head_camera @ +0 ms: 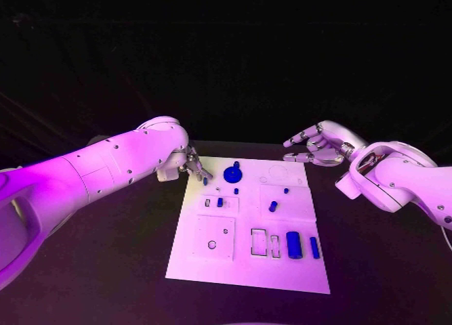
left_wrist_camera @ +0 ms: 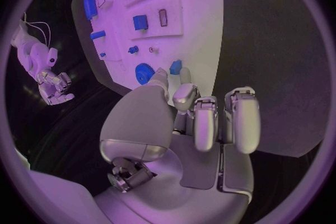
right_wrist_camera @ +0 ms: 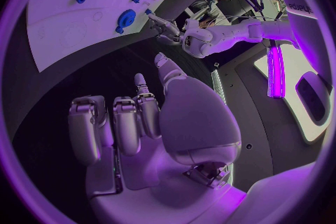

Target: Assemble the parts on the task board

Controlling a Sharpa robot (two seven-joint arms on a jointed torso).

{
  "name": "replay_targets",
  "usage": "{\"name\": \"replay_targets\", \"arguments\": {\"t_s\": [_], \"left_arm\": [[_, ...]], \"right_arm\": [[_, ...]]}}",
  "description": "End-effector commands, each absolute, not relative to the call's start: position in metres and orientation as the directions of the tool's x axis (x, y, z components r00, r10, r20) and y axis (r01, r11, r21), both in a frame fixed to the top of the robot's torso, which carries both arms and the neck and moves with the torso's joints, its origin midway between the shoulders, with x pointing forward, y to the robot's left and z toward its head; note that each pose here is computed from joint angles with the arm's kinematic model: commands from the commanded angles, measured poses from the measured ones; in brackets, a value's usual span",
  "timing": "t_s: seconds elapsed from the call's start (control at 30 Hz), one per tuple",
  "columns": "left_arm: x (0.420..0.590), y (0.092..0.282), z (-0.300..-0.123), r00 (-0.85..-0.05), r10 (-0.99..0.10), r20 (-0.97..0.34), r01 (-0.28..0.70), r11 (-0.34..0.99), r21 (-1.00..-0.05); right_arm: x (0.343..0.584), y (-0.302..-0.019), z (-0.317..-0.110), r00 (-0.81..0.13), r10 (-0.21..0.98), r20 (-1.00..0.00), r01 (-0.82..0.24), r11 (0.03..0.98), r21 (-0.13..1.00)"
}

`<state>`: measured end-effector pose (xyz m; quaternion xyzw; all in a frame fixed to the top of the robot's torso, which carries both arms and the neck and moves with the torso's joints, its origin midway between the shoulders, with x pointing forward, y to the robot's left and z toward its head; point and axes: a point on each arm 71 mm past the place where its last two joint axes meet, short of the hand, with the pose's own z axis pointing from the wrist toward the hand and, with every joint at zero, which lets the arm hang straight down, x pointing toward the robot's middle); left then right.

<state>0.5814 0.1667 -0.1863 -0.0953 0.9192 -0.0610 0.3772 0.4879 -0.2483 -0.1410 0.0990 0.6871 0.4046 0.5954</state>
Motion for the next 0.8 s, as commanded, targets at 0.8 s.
{"name": "replay_targets", "arguments": {"t_s": [0.8], "left_arm": [[0.5815, 0.1627, -0.1915, -0.697, -0.223, -0.681, -0.135, 0.974, -0.18]], "right_arm": [[0.4871, -0.2464, -0.1422, -0.291, 0.608, -0.739, -0.351, 0.65, 0.674]]}}
